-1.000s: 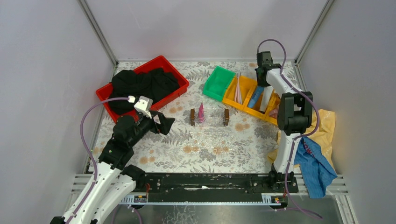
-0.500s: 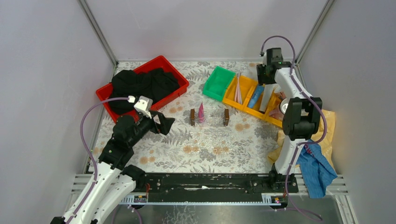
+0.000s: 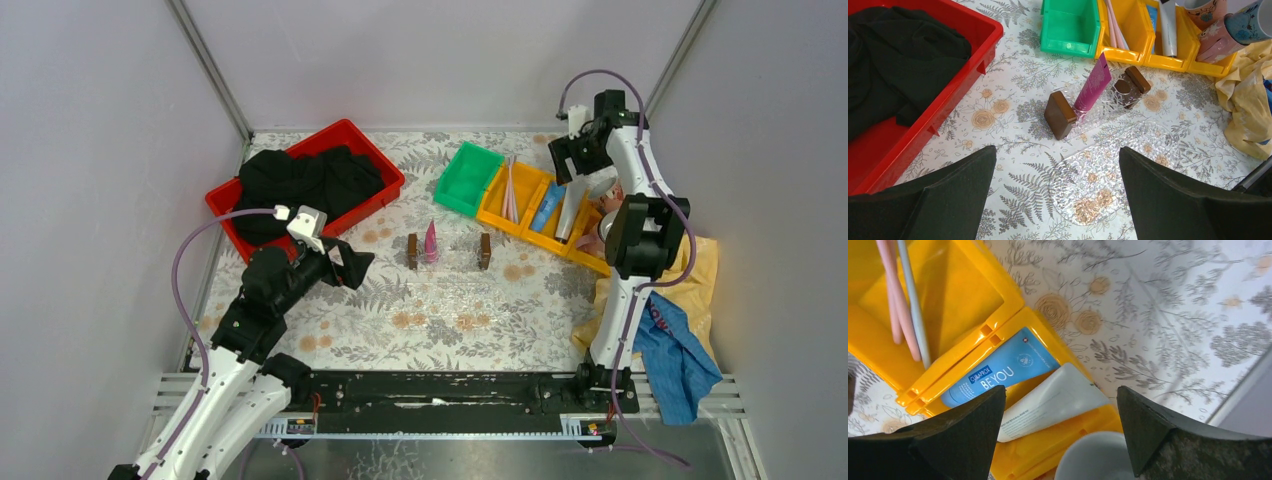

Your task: Prepare toiletry sets of a toothbrush and toothpaste on the tray

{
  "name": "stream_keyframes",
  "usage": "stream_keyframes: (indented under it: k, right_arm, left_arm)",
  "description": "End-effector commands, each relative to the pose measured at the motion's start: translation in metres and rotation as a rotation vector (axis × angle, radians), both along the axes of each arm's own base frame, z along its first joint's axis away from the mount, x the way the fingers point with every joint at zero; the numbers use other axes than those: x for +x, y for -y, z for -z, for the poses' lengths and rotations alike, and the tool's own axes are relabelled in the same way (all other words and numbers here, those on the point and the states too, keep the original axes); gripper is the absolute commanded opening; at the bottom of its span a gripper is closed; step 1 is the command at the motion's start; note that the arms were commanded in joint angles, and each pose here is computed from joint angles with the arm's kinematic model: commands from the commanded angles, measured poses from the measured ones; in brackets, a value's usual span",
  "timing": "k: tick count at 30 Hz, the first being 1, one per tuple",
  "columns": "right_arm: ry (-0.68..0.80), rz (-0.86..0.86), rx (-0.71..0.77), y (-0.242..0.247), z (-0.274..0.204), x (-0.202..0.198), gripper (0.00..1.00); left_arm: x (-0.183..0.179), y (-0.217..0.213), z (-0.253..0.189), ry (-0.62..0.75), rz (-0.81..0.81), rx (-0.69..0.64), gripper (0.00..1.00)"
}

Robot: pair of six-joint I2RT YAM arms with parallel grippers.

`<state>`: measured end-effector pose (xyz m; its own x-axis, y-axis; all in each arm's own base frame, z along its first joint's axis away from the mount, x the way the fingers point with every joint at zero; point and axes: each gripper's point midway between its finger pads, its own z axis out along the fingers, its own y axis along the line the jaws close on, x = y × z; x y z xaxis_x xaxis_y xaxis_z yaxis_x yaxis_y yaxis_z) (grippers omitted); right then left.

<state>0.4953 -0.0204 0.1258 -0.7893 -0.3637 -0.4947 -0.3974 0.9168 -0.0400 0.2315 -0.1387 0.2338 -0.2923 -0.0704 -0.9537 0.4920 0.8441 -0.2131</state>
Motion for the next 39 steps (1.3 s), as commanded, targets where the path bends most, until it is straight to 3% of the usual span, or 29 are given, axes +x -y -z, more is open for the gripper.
stream_keyframes:
  k: [1,9,39]
  right_arm:
    - [-0.054,-0.093,0.013,-0.004,0.011,-0.005,0.89]
    - [-0.081,-0.089,0.023,0.003,0.025,-0.001,0.87]
    - [-0.069,-0.113,0.172,-0.027,-0.018,-0.037,0.54]
  left_arm:
    - [0.002,-0.001,0.000,0.018,0.002,0.006,1.00]
    - [0.003,-0.001,0.001,0.011,0.002,0.010,1.00]
    - [0.004,-0.002,0.000,0.013,0.004,0.001,1.00]
